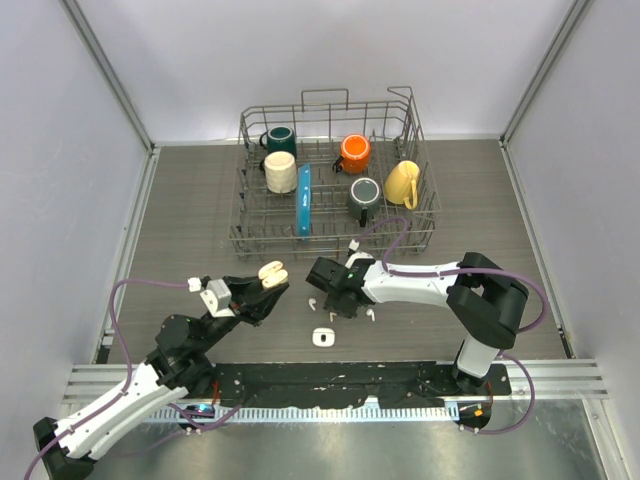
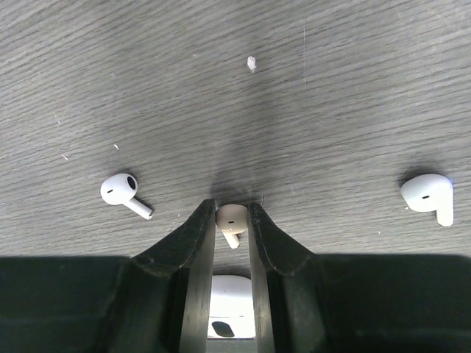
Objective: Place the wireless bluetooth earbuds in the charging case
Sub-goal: Pick up the earbud from the center of the board.
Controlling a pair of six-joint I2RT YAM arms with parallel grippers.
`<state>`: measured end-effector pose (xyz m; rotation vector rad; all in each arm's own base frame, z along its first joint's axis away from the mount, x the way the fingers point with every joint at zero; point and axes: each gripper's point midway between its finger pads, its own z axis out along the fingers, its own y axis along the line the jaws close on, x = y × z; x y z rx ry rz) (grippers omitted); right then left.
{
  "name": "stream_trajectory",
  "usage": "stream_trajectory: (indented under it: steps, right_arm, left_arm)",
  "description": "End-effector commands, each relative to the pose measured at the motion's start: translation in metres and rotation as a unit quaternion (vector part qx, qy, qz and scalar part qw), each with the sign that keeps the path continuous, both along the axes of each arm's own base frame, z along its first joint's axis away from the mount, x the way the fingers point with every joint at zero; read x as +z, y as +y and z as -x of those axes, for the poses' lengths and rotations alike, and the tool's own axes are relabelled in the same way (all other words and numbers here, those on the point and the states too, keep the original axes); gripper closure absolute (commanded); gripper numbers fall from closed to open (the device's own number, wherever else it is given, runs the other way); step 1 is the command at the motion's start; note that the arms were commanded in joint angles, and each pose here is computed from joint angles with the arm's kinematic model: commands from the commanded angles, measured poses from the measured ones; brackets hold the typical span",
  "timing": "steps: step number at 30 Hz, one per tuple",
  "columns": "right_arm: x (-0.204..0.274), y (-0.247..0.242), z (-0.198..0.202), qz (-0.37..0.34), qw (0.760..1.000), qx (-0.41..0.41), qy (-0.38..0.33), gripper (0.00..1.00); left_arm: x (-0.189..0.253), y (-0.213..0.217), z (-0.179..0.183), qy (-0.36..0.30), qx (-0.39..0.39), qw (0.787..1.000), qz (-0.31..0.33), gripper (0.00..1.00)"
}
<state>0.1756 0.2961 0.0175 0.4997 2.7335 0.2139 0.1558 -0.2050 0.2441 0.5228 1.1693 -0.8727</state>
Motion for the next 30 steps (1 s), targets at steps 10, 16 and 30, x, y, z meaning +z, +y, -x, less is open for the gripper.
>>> stream_trajectory:
  steps: [10, 16, 30]
  right_arm:
    - [0.032, 0.008, -0.018, -0.050, 0.996, 0.015, -0.074, 0.99]
    - [0.084, -0.005, -0.034, -0.083, 0.979, -0.008, -0.188, 0.99]
    - [0.202, -0.012, -0.047, -0.186, 0.899, 0.011, -0.396, 0.99]
  left_arm:
    - [0.014, 0.002, -0.002, -0.014, 0.007, 1.000, 0.017, 1.00]
    - [0.015, 0.001, -0.003, -0.010, 0.008, 1.000, 0.019, 1.00]
    - [0.017, -0.011, -0.008, 0.002, -0.004, 1.000, 0.019, 1.00]
